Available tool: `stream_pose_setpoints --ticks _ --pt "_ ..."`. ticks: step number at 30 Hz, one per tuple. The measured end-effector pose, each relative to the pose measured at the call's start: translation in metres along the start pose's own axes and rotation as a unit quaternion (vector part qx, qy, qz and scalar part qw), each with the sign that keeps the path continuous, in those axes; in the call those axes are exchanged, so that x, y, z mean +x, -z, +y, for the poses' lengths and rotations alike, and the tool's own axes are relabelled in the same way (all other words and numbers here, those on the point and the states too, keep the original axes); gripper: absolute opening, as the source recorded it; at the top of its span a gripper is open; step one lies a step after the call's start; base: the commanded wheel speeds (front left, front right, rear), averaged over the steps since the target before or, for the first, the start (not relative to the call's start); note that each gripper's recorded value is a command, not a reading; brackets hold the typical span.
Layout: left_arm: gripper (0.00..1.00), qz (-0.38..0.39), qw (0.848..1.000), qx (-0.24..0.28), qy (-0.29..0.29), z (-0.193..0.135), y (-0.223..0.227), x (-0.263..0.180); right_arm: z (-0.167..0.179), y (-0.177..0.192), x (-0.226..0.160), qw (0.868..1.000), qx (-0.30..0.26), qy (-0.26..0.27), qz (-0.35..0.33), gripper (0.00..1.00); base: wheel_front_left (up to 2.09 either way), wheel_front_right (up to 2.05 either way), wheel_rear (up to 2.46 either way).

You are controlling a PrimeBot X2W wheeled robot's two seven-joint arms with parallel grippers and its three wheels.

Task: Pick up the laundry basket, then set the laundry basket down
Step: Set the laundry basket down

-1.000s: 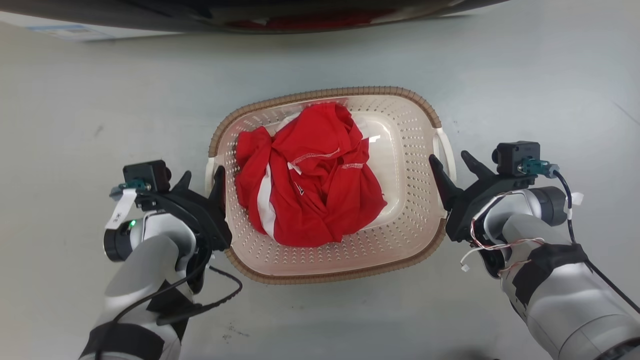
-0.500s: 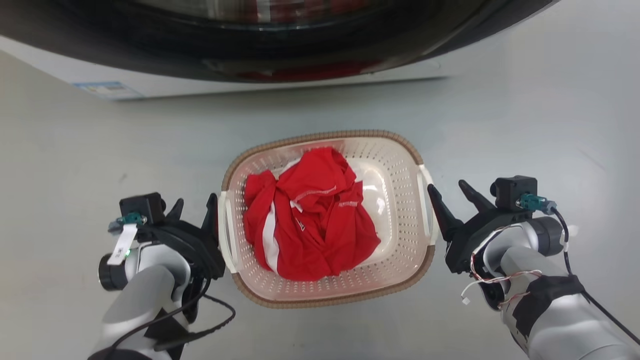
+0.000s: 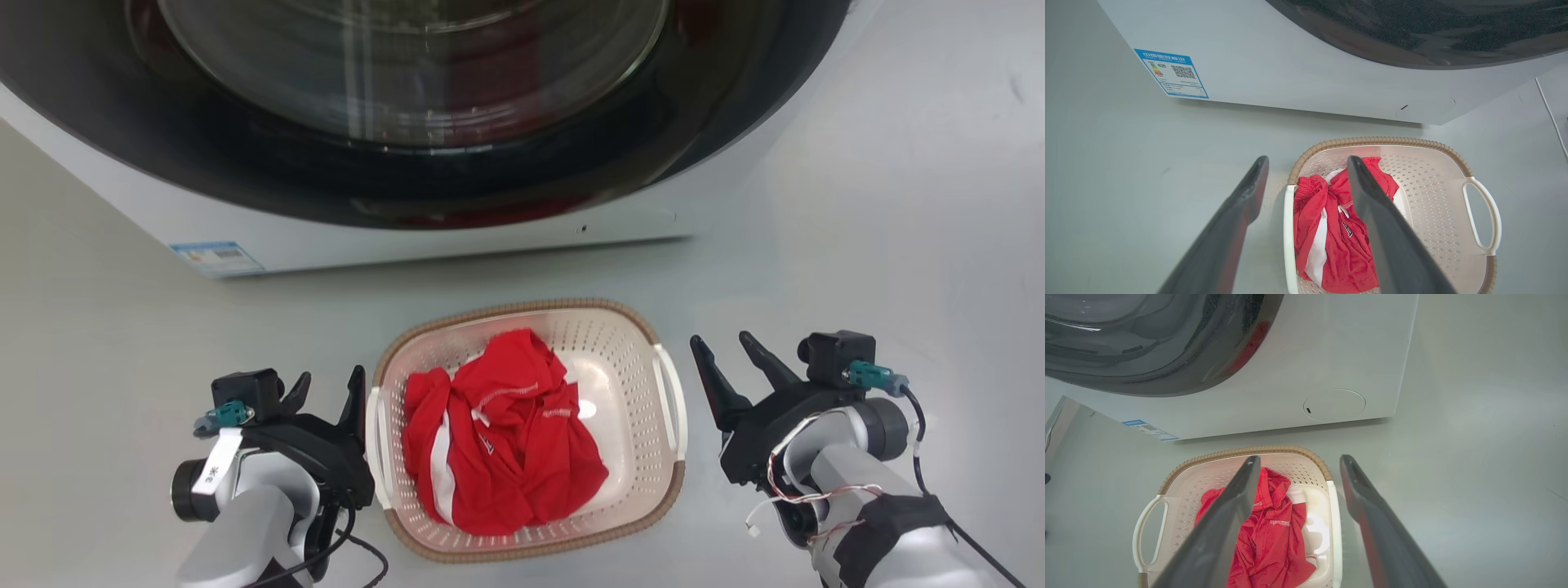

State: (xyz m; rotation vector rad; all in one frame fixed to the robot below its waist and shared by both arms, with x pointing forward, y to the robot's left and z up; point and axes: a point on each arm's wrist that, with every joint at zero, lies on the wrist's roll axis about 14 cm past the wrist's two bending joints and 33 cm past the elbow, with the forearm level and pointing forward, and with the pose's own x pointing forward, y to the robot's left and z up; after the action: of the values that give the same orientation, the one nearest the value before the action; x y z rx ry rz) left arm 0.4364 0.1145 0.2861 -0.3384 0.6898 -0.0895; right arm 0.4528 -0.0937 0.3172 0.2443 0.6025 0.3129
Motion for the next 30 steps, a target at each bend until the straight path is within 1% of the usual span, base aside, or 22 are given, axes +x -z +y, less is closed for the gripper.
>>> stream_pose_setpoints --ticks 5,10,12,16,18,22,23,24,30 --pt "1.0 -0.044 0.999 0.01 0.011 -0.01 -0.025 -0.016 0.006 -0.021 -0.02 0.999 0.004 -0.003 -0.038 1.0 0.0 0.0 0.0" --pt "1.0 -0.088 0.996 0.021 0.015 -0.015 -0.044 -0.037 0.016 -0.043 -0.04 0.997 -0.004 -0.01 -0.082 1.0 0.0 0.0 0.0" --pt "1.0 -0.108 0.993 0.034 0.02 -0.019 -0.054 -0.045 0.02 -0.055 -0.048 0.994 -0.009 -0.011 -0.104 1.0 0.0 0.0 0.0" --pt "1.0 -0.155 0.986 0.051 0.04 -0.037 -0.077 -0.06 0.022 -0.073 -0.067 0.99 -0.028 -0.007 -0.141 1.0 0.0 0.0 0.0" --pt "1.0 -0.175 0.982 0.057 0.048 -0.043 -0.086 -0.069 0.025 -0.08 -0.076 0.987 -0.037 -0.009 -0.157 1.0 0.0 0.0 0.0" --pt "1.0 -0.211 0.973 0.078 0.049 -0.046 -0.098 -0.088 0.035 -0.098 -0.091 0.979 -0.055 -0.014 -0.196 1.0 0.0 0.0 0.0" --pt "1.0 -0.228 0.969 0.085 0.048 -0.047 -0.103 -0.098 0.04 -0.108 -0.1 0.974 -0.066 -0.016 -0.216 1.0 0.0 0.0 0.0" --pt "1.0 -0.236 0.967 0.086 0.049 -0.048 -0.105 -0.103 0.041 -0.112 -0.104 0.972 -0.067 -0.016 -0.225 1.0 0.0 0.0 0.0" --pt "1.0 -0.281 0.952 0.105 0.05 -0.052 -0.116 -0.133 0.046 -0.127 -0.131 0.959 -0.085 -0.006 -0.269 1.0 0.0 0.0 0.0"
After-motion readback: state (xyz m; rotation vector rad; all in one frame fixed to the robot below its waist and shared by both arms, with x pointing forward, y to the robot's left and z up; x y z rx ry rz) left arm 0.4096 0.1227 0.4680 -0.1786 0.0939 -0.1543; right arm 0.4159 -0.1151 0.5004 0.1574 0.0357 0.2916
